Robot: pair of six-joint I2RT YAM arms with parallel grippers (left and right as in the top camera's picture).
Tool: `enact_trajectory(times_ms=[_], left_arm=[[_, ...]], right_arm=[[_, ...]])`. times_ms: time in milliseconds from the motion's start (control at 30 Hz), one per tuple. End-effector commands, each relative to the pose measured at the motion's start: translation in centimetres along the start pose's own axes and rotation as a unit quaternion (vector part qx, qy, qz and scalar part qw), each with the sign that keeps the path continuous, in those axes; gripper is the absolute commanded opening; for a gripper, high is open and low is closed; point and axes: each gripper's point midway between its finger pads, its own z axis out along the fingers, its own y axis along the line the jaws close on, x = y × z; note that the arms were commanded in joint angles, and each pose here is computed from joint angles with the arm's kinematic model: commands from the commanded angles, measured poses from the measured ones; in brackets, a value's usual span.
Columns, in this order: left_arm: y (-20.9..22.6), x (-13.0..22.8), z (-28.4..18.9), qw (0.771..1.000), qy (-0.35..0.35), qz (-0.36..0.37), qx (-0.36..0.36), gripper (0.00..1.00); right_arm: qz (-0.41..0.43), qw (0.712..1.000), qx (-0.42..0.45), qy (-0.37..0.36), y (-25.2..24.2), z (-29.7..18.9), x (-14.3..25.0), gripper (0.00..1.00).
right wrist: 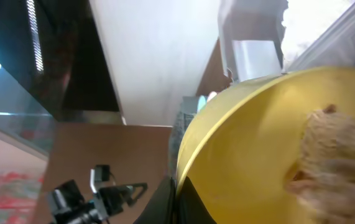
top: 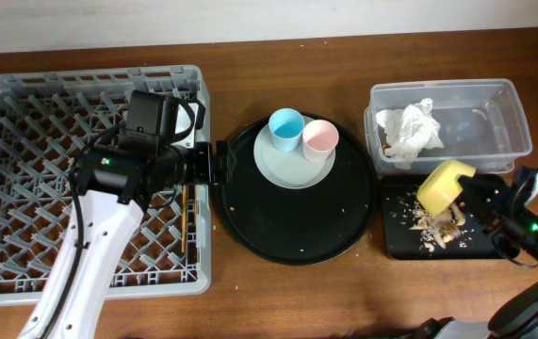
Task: Sort waste into correct bins and load items into the dishwasher rack
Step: 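Lift the yellow bowl and tip the food scraps onto the black tray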
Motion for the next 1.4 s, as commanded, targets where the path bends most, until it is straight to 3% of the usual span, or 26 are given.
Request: enact_trajectory(times_ms=[0, 133, 267, 500, 867, 1000, 1167, 1367], left_arm=[[-0.2, -0.3, -0.6, 1.000, -0.008, 0.000, 0.006, 0.99], [-0.2, -0.3, -0.6, 1.000, -0.008, 0.000, 0.006, 0.99], [-0.2, -0.3, -0.6, 1.000, -0.008, 0.000, 0.006, 0.99], [-0.2, -0.3, -0.6, 1.000, -0.008, 0.000, 0.006, 0.99], [-0.2, -0.3, -0.6, 1.000, -0.008, 0.000, 0.006, 0.99], [-0.2, -0.3, -0.6, 1.000, -0.008, 0.000, 0.006, 0.99], [-0.2, -0.3, -0.6, 1.000, -0.008, 0.000, 0.006, 0.99], [-0.2, -0.3, -0.6, 1.000, -0.008, 0.000, 0.006, 0.99]], right_arm=[[0.012, 0.999, -0.031, -0.010, 1.4, -0.2, -0.2, 0.04], [0.078, 0.996, -0.032, -0.009, 1.5, -0.3, -0.2, 0.04], [0.064, 0.998, -0.021, -0.008, 1.0, -0.2, -0.3, 0.04], [0.132, 0.991, -0.031, -0.005, 1.7, -0.2, 0.8, 0.04], [0.110, 0.994, -0.024, -0.003, 1.6, -0.2, 0.8, 0.04], [0.106, 0.994, 0.032, 0.011, 1.1, -0.2, 0.7, 0.04], [0.056, 0.986, 0.138, 0.071, 2.9, 0.8, 0.7, 0.04], [-0.074, 0.937, 0.256, 0.226, 5.3, 6.0, 5.9, 0.04]])
